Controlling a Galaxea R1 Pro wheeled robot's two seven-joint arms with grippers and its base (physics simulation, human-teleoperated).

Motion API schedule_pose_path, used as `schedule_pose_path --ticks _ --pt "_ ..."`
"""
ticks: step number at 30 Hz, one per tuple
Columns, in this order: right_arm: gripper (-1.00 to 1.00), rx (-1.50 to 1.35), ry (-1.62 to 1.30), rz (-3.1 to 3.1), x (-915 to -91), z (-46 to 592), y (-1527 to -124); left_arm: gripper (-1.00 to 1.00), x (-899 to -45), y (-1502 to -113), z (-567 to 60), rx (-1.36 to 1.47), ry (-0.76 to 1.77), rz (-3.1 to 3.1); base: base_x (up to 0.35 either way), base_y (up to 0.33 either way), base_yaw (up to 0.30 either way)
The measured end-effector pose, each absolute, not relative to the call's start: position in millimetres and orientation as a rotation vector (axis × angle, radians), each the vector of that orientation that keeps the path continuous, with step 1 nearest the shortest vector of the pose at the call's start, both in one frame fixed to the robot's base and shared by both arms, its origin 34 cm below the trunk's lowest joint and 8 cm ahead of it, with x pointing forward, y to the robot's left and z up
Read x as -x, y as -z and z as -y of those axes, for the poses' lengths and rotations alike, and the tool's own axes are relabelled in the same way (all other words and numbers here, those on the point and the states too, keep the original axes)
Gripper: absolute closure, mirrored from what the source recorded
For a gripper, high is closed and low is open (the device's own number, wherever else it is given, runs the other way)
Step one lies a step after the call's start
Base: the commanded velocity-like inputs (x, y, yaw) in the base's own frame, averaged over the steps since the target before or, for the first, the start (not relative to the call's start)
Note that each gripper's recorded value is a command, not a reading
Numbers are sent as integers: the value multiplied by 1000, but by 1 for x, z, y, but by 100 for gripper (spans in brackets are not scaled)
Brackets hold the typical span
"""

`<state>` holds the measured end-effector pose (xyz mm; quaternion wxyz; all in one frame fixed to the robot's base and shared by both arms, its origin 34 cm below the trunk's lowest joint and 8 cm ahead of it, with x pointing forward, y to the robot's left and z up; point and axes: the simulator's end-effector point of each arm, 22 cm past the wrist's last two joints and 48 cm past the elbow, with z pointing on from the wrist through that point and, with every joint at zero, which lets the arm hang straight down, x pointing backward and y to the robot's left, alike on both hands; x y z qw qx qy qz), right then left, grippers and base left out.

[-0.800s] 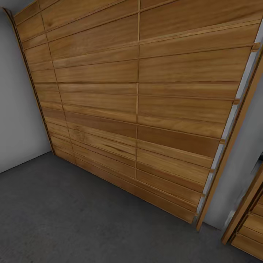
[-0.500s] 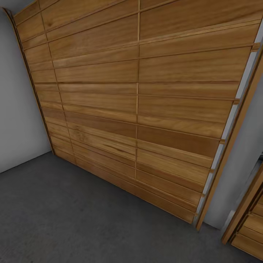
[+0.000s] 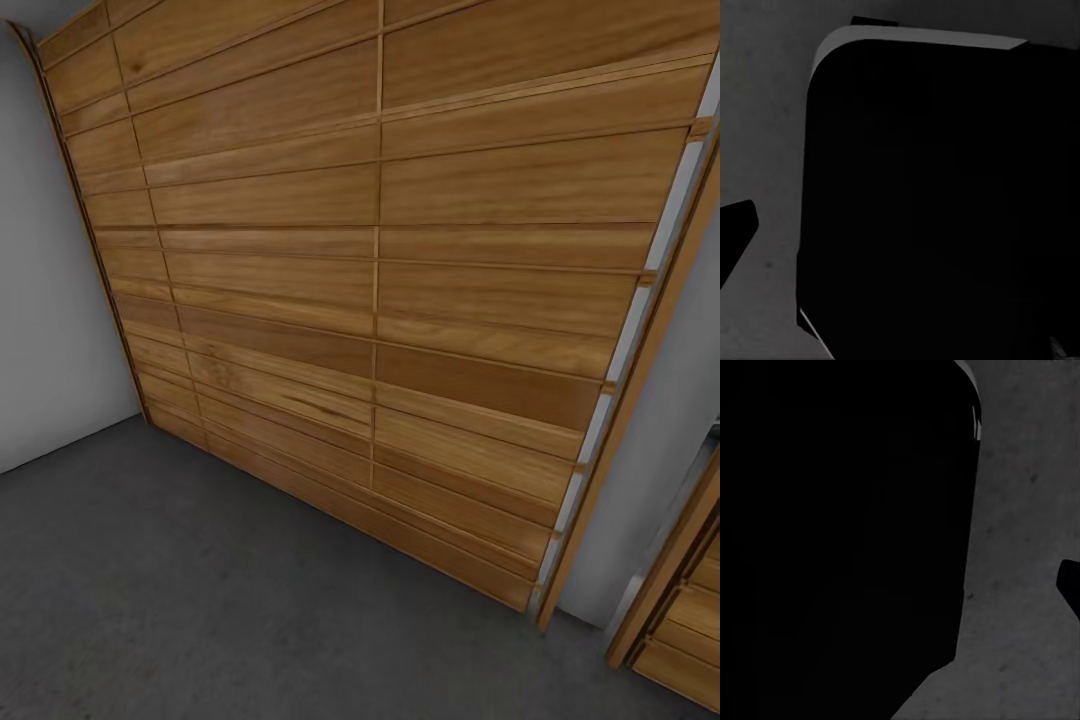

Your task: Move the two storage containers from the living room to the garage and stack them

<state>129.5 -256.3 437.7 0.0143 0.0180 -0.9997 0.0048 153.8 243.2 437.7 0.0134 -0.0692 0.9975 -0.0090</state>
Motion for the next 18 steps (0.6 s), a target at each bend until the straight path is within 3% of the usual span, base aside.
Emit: schedule_pose_path --ticks 18 --pt "-100 -148 -8 3109 -129 254 -438 -100 -157 -438 -244 252 27 -3098 0 0 0"
